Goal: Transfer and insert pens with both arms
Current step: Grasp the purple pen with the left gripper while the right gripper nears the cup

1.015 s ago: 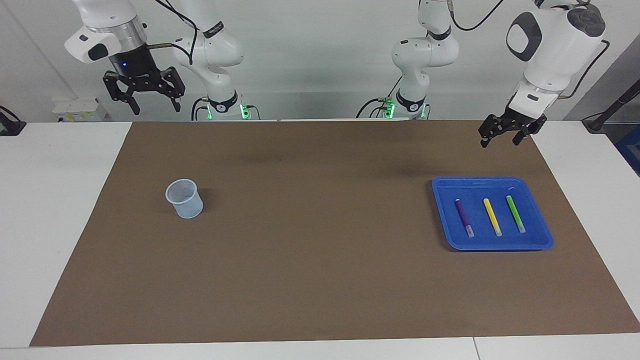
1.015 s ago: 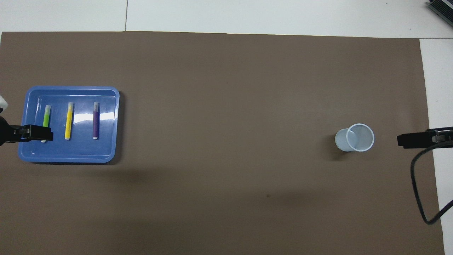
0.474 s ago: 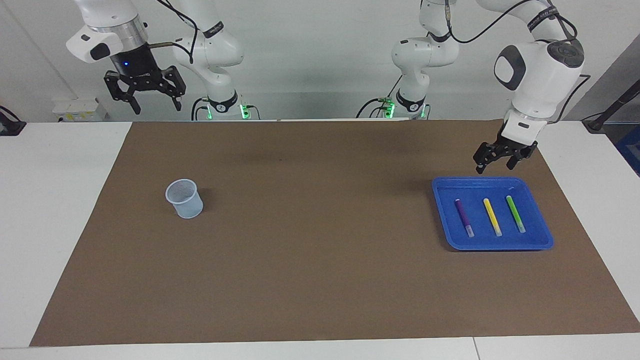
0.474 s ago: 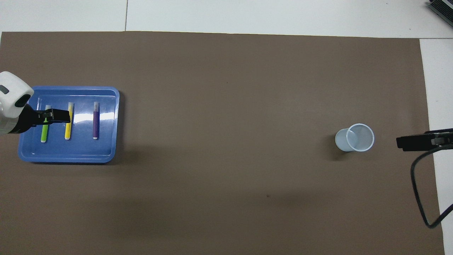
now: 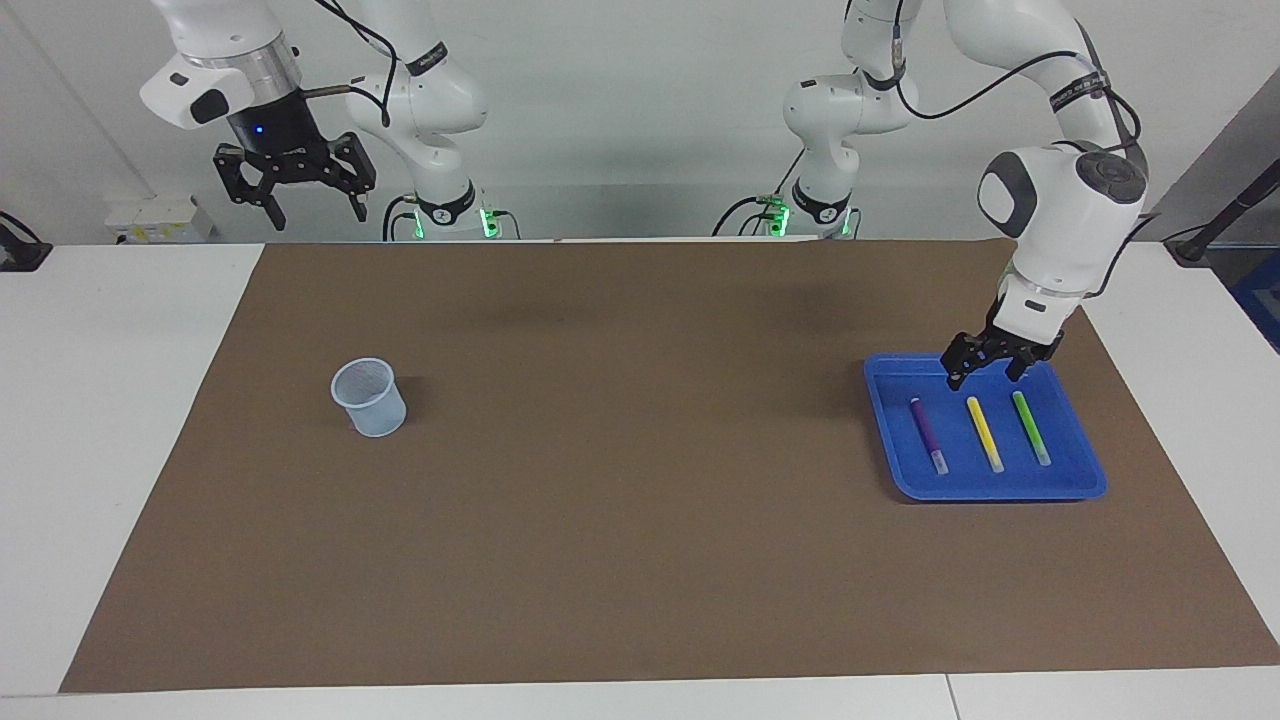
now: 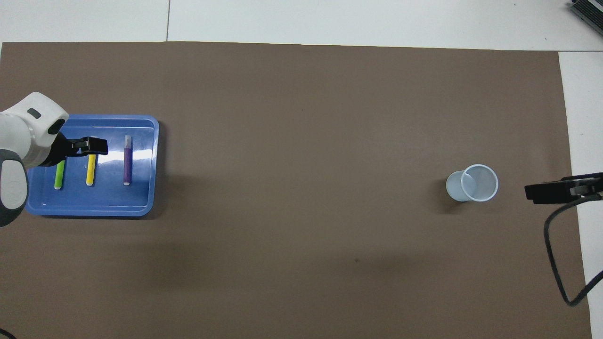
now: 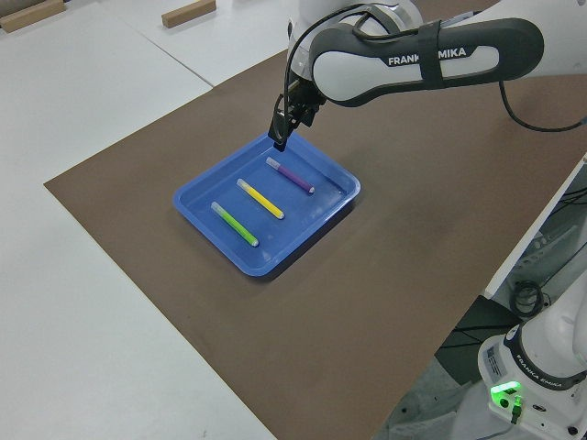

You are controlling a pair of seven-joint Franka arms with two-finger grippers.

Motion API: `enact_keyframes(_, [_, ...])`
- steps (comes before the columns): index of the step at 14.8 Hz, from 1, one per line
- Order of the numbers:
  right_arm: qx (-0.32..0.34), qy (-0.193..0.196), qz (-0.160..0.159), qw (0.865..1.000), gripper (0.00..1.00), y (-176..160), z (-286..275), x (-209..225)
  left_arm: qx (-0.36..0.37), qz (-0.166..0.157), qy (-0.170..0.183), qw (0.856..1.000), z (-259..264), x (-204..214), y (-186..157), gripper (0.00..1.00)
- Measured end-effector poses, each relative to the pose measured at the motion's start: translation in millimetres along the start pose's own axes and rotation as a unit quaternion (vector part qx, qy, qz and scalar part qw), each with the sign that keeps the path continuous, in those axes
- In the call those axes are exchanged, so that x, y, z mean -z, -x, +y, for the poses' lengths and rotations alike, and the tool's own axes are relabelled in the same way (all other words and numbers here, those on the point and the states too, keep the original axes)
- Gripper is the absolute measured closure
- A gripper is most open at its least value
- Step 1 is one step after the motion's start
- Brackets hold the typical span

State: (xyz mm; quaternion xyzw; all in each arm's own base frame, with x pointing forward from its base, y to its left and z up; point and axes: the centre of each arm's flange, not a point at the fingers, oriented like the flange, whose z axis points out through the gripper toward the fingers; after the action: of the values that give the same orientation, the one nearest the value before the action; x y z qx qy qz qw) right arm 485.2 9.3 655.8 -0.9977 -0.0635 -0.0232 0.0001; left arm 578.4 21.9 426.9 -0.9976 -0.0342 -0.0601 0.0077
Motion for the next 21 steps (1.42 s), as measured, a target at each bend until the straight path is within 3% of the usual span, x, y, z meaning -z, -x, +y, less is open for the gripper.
enact_keyframes(3, [0.0, 0.0, -0.001, 1.0, 0.0, 0.1, 0.0, -0.6, 0.013, -0.01, -0.001, 1.0, 3.0, -22.7, -2.7, 0.0])
enact_keyframes(9, [0.008, -0.001, -0.012, 1.0, 0.0, -0.8, -8.0, -16.0, 0.031, 0.002, 0.0, 1.0, 8.3, -72.6, -13.7, 0.0])
enact_keyframes(14, [0.029, -0.002, -0.007, 1.0, 0.0, -7.1, -32.6, -36.6, 0.028, -0.003, 0.0, 1.0, 14.2, -81.2, -13.2, 0.0])
enact_keyframes(21, [-0.007, -0.002, -0.008, 1.0, 0.0, -19.3, -61.8, -62.7, 0.025, -0.011, 0.0, 1.0, 19.3, -112.1, -13.3, 0.0])
